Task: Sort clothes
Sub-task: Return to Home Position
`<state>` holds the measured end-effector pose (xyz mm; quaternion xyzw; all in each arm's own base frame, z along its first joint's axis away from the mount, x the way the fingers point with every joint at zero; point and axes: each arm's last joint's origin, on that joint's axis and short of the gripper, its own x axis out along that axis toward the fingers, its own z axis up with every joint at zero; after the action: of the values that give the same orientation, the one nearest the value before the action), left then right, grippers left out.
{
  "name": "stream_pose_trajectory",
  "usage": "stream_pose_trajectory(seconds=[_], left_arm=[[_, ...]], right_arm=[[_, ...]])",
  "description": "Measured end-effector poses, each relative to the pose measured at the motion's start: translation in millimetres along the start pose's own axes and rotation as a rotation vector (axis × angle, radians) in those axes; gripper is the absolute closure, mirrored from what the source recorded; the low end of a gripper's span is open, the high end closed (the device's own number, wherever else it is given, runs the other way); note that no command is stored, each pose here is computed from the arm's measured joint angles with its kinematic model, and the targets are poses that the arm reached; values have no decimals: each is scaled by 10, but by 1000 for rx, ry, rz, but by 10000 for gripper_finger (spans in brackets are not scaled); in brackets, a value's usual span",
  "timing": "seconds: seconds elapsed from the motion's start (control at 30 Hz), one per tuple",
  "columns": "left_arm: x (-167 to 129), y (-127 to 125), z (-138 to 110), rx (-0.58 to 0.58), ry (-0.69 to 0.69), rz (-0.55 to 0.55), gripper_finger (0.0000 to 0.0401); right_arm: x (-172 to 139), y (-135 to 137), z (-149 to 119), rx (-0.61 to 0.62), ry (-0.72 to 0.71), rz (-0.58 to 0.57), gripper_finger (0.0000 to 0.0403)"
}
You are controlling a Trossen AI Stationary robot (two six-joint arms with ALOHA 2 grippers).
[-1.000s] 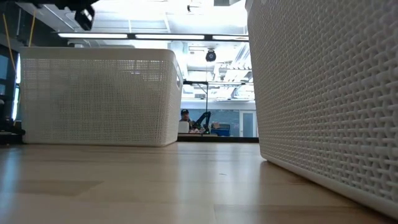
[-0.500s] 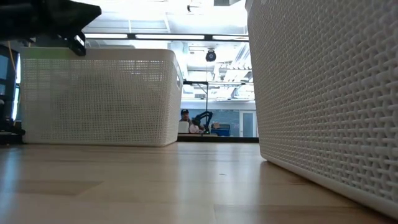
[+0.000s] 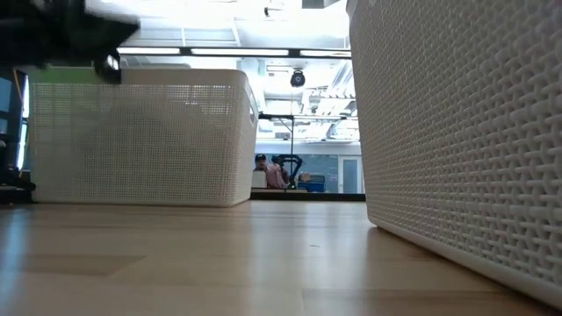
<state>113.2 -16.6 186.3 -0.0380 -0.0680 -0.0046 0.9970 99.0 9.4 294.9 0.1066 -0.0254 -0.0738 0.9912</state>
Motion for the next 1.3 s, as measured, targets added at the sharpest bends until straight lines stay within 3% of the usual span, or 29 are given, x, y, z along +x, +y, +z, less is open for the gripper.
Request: stream_pose_trajectory(seconds=[0.07,0.17,0.23,0.43,0.63,0.8,1.0,1.3], left_arm=[[0,-3,-73,22,52,-14,401],[0,-11,-1,-71,10,-19,401],[1,-10,-65,-114,62,-17,401],[30,-77,64,-102,31,-65,401],[0,-109,-81,-92,75,-17,401],[-14,-82,-156,-25,107,63,401],[-6,-58,-162,-2,116,46,401],[-5,-49,-162,-9,116,63,401]], right_arm=[[68,25,-9,-15,1,4,403],[198,57,-125,-1,-67,49,403],[273,56,-271,11,-101,59,403],[318,-33,-532,42,-197,-35,403],[324,-98,-549,39,-215,-76,403],[340,-146,-552,23,-202,-69,403],[376,-264,-620,20,-107,-46,403],[378,-284,-664,68,-60,99,403]])
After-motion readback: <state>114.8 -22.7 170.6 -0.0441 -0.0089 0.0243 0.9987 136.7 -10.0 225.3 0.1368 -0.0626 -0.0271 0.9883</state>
